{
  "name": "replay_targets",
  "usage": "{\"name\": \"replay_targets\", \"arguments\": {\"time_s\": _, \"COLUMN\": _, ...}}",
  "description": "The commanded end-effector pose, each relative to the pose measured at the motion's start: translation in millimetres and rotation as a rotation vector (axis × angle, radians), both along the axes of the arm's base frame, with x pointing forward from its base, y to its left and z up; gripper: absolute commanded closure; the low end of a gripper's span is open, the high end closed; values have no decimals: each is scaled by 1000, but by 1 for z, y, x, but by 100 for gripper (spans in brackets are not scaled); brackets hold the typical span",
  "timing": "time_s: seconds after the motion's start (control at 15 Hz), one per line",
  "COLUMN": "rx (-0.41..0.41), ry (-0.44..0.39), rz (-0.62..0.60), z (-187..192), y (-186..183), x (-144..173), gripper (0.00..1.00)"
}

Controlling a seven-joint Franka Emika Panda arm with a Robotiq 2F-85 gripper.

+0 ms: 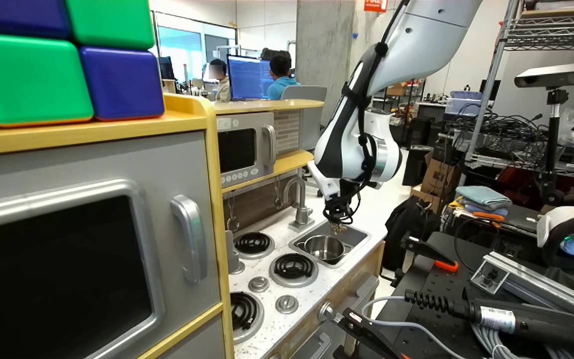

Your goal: Put the stuffed animal in the pot

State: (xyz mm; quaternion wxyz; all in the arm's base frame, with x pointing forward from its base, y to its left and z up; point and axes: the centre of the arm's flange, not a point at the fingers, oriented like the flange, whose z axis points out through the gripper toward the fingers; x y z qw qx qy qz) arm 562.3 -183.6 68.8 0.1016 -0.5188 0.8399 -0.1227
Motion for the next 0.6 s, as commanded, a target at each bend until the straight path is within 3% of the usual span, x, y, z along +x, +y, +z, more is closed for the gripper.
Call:
{"name": "replay_targets", "arguments": {"time_s": 0.0, "rx": -1, "ry": -36, "rz": -76, "z": -1, "y": -14, "x": 15, "gripper": 84}}
{"name": "replay_targets", "arguments": {"time_s": 0.07, "rx": 6, "ry": -43, "rz": -88, "z": 0, "y": -19, "x": 17, "gripper": 69}}
{"name": "replay_targets", "arguments": {"time_s": 0.27, "rx": 13, "ry": -50, "rz": -91, "z": 5, "y": -25, "x": 17, "gripper": 47}}
{"name": "replay_targets", "arguments": {"time_s": 0.53, "rx": 71, "ry": 12, "rz": -14, "z": 23, "y": -28, "x": 3, "gripper": 18}}
